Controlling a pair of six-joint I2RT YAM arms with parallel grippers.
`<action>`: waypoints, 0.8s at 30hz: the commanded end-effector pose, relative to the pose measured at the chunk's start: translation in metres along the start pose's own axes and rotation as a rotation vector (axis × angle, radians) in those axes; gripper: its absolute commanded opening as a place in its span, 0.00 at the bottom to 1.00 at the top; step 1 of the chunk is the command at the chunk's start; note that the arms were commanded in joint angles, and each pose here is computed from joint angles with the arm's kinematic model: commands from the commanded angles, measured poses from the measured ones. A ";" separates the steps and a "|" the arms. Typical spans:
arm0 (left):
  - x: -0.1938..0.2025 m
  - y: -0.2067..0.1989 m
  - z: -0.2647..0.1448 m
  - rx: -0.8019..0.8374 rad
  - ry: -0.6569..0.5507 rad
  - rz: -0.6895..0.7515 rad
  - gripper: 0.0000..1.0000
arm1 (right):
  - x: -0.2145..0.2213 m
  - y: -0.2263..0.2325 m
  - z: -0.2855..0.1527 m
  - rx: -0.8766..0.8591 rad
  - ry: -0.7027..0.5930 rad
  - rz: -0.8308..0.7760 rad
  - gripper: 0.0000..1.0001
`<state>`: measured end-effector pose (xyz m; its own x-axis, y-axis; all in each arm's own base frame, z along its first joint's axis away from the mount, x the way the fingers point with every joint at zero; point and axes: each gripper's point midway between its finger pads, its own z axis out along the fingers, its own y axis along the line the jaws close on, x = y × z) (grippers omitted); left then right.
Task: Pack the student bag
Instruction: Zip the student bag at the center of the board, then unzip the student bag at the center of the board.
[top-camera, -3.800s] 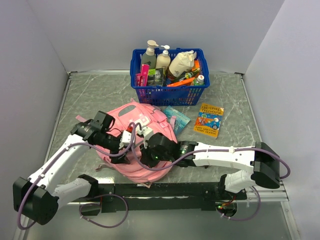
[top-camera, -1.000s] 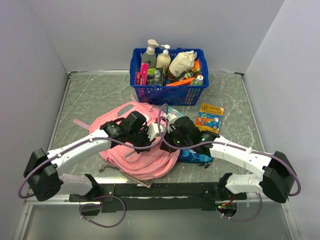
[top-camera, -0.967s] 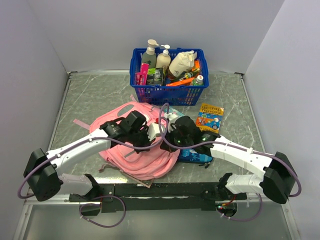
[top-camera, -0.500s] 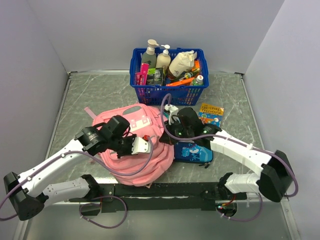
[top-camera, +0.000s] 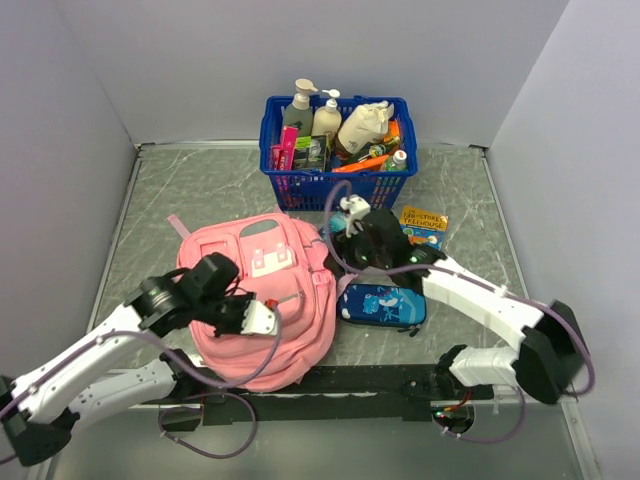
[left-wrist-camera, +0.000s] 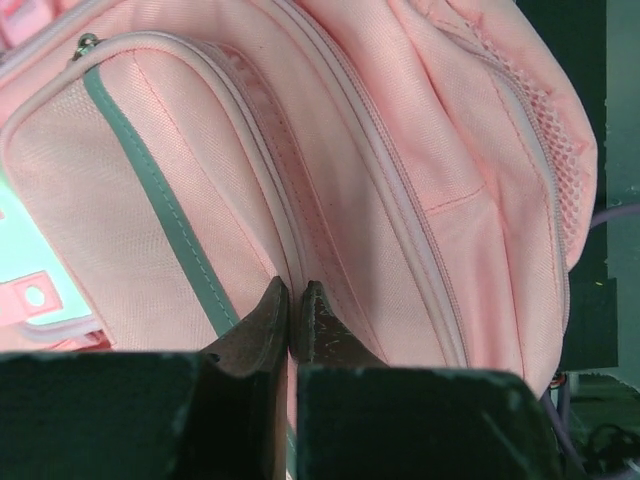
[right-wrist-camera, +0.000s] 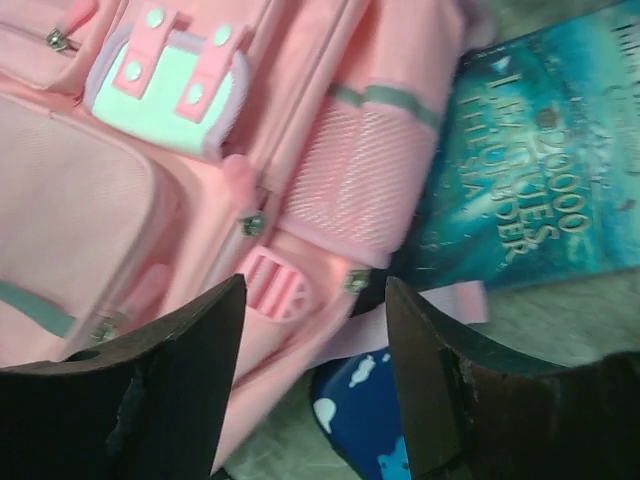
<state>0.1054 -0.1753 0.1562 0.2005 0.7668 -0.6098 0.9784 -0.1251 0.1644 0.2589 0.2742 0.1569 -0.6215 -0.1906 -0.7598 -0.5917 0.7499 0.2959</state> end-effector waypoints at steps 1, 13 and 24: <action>-0.030 0.001 -0.019 -0.090 -0.175 0.133 0.01 | -0.010 -0.013 -0.020 0.050 -0.167 -0.063 0.64; -0.019 0.008 -0.040 -0.229 -0.148 0.155 0.01 | 0.012 0.011 -0.018 -0.082 -0.198 -0.220 0.55; -0.005 0.004 -0.059 -0.292 -0.098 0.175 0.01 | 0.015 0.034 0.001 -0.152 -0.239 -0.458 0.58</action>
<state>0.0994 -0.1435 0.1751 0.2852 0.7240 -0.6281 0.9310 -0.0534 0.3611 0.2146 0.2818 0.1361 -0.2862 -0.3215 -0.9026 -0.8290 0.5555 0.0650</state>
